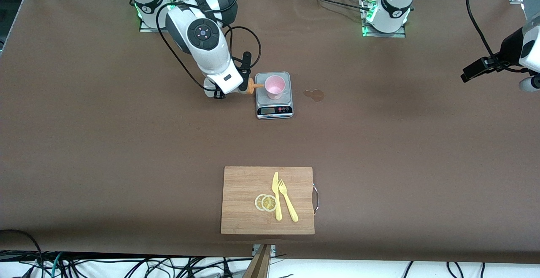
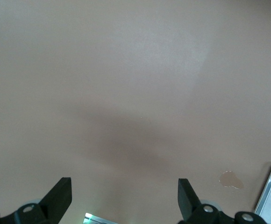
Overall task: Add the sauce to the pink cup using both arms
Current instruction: 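Tilt the bottle nozzle over the pink cup with the right gripper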
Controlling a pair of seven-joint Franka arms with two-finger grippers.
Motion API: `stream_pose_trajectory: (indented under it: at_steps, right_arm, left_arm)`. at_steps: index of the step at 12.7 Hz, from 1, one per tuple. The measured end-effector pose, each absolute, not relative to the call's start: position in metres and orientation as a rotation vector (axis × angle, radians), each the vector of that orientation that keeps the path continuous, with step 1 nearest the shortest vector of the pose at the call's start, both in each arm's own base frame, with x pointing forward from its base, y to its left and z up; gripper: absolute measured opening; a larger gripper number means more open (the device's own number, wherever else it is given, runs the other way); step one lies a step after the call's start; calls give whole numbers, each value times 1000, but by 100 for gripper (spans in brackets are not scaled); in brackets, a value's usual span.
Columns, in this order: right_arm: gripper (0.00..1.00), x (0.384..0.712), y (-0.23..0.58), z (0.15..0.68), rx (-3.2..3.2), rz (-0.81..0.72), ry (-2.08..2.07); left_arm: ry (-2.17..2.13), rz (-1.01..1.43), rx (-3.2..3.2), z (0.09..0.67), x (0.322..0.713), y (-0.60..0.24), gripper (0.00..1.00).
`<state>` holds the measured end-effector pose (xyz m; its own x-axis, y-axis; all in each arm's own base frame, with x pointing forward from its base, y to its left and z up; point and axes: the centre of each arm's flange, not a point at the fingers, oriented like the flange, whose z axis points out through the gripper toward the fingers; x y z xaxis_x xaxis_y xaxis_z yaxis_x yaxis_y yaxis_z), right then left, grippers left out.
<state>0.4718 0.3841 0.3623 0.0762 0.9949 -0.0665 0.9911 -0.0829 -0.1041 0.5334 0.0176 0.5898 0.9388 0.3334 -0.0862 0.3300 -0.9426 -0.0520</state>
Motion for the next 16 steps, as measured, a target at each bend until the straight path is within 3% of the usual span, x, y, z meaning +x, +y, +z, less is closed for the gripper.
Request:
stream_pose_trajectory:
  at_steps: [16]
  right_arm:
    - [35, 442, 411, 340, -2199, 304, -2297]
  left_arm:
    - [-523, 146, -3057, 590, 533, 18, 100]
